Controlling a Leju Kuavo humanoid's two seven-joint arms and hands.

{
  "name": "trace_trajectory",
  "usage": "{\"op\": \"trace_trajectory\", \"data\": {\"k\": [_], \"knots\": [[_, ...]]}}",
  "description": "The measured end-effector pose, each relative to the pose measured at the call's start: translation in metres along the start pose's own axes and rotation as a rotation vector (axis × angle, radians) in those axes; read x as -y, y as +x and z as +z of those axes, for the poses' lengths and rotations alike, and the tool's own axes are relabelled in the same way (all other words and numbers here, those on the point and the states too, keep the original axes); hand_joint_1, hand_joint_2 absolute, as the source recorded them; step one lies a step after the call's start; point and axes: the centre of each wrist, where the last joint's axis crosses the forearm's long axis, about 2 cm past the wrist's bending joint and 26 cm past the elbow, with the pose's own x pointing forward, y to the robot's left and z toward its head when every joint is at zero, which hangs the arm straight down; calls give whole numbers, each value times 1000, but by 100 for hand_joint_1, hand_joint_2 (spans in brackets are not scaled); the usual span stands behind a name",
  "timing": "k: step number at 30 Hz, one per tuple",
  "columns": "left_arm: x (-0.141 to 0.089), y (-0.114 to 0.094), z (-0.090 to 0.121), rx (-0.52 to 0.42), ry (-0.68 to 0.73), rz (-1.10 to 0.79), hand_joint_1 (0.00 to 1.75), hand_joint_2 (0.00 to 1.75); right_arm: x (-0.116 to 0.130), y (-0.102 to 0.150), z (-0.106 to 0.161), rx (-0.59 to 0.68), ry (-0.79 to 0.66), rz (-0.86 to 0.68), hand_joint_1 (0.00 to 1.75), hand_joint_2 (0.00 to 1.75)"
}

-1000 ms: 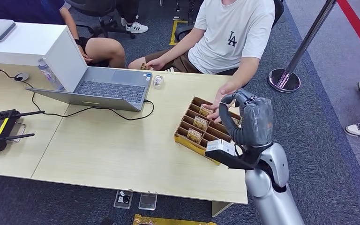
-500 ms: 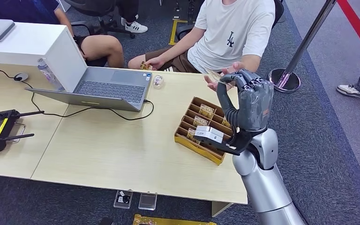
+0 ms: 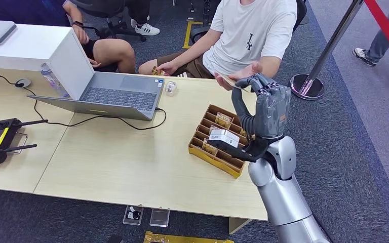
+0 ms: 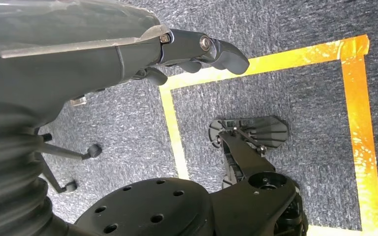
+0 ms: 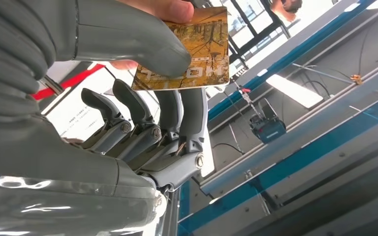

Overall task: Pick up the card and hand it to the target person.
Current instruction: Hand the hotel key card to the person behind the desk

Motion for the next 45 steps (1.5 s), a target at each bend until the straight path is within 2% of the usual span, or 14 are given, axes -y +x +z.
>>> {"op": "trace_trajectory", "data": {"k": [4,8,12,30,37,45], "knots": [[-1,0,0,3,-1,0,0,175,-1,-1,1,-4,7,0,161,175],[-1,0,0,3,-2,-3,0,175,-3,0,3,-6,15,-1,3,175],[-1,0,0,16,-4,-9,0,0,-4,0,4,-10,23,-2,3,175],[-1,-1,0,9,15,22,0,0,-1,8,2,-1,-12,-26,3,175],[-1,-3,1,-3,20,27,0,0,30,21,5,50,-154,-61,0,175],[-2,-6,1,-12,41,59,0,0,81,26,29,89,-327,-33,0,175]]}}
